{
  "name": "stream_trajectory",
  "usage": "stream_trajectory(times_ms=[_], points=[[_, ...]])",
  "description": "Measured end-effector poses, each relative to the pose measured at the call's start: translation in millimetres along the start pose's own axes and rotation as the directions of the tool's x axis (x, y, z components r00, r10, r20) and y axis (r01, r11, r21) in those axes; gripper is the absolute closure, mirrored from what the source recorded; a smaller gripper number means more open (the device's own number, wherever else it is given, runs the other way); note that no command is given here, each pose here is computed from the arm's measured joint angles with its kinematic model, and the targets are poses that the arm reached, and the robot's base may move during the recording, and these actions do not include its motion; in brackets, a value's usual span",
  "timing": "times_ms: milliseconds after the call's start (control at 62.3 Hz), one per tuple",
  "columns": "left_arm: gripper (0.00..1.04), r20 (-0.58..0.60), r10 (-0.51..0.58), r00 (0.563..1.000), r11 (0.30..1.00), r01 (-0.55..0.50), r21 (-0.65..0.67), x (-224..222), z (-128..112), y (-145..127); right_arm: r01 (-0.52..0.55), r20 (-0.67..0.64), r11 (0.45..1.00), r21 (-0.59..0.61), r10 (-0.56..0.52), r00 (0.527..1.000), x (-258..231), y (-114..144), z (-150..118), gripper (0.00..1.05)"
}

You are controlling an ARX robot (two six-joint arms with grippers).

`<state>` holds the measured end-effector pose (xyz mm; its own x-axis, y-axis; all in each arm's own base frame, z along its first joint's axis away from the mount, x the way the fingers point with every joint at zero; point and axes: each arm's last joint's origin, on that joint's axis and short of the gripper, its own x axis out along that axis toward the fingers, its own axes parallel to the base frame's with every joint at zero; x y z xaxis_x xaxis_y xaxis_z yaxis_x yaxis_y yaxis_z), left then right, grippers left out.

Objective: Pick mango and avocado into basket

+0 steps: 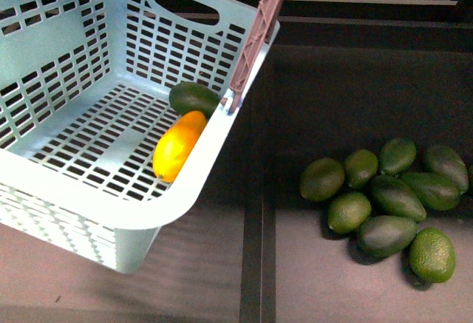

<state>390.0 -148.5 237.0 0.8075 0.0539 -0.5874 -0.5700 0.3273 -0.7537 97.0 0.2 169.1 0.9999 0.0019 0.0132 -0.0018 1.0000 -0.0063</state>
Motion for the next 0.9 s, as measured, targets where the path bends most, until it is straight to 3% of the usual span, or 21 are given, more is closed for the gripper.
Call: stream_trajectory(times_ms=[128,289,530,899], points=[[0.89,0.052,0.045,0.998,0.997,-0.042,-0.062,26.8,23.0,12.5,0.000,0.000,1.000,0.000,0.000,1.000,0.0,0.0,0.0,0.09],[0.89,0.061,0.100,0.993,0.990,-0.093,-0.109,63.6,34.7,27.4,0.000,0.000,1.000,0.000,0.000,1.000,0.0,0.0,0.0,0.09],[0.89,0.029,0.053,0.998,0.969,-0.044,-0.243,96.9,30.4,32.9,0.000,0.000,1.000,0.000,0.000,1.000,0.0,0.0,0.0,0.09],[0.89,-0.066,0.100,0.993,0.956,-0.114,-0.271,100.3,20.9,69.7,0.000,0.000,1.000,0.000,0.000,1.000,0.0,0.0,0.0,0.09]])
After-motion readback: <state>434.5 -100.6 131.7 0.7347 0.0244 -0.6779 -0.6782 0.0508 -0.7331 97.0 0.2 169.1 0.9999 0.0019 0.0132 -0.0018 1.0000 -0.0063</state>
